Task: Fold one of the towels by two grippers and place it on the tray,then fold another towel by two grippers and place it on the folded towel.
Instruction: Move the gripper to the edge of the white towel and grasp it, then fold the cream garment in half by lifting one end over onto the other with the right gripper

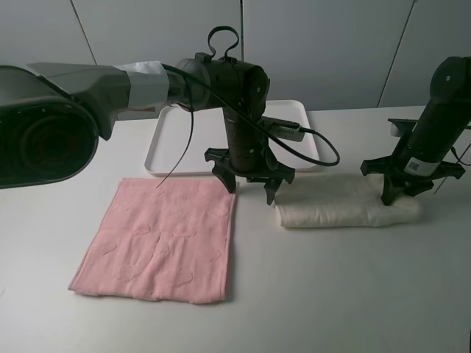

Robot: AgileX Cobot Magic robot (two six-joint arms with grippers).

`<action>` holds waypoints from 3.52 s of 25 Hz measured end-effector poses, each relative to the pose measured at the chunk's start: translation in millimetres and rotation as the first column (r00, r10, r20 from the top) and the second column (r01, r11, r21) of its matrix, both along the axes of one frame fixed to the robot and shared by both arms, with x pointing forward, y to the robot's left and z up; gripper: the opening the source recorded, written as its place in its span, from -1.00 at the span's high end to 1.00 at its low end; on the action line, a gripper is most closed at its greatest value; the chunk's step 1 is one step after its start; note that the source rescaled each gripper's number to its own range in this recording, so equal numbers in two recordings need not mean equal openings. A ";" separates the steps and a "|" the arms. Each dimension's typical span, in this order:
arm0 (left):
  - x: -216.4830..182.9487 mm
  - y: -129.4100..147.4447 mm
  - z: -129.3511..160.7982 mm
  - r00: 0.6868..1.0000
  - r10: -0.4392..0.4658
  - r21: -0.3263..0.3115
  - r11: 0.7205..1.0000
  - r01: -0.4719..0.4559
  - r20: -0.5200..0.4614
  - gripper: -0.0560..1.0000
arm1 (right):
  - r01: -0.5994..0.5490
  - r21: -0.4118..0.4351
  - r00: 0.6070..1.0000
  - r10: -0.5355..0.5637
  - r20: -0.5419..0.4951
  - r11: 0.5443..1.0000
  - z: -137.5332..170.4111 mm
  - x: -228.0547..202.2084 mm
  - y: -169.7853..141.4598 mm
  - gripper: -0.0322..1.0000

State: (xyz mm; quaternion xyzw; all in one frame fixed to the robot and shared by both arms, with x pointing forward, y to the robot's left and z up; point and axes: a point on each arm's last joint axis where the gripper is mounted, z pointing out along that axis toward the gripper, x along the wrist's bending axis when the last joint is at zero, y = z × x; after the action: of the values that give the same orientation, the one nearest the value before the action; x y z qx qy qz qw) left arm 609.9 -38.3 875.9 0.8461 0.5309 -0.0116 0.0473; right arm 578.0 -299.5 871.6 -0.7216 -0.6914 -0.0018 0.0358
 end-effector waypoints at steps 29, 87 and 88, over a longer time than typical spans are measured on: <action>0.8 -3.5 8.7 0.999 -0.039 -0.054 0.998 0.040 0.020 -0.97 | -0.074 0.074 0.997 0.076 -0.027 0.994 -11.7 3.5 4.1 0.82; -6.2 -12.0 0.7 0.987 -0.126 0.056 0.991 0.121 0.100 -0.97 | 0.027 0.384 0.998 -0.044 0.037 0.923 63.7 -9.2 32.3 0.83; -6.2 -12.0 0.7 0.987 -0.128 0.056 0.991 0.123 0.100 -0.97 | 0.030 0.423 0.998 -0.050 0.037 0.905 65.1 -9.0 35.7 0.83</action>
State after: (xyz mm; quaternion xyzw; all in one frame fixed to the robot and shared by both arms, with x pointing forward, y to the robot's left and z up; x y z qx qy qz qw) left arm 603.6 -50.3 876.7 0.8782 0.4735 0.0426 0.0530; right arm 569.0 -263.8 936.7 -0.7104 -0.6604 -0.1693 0.1747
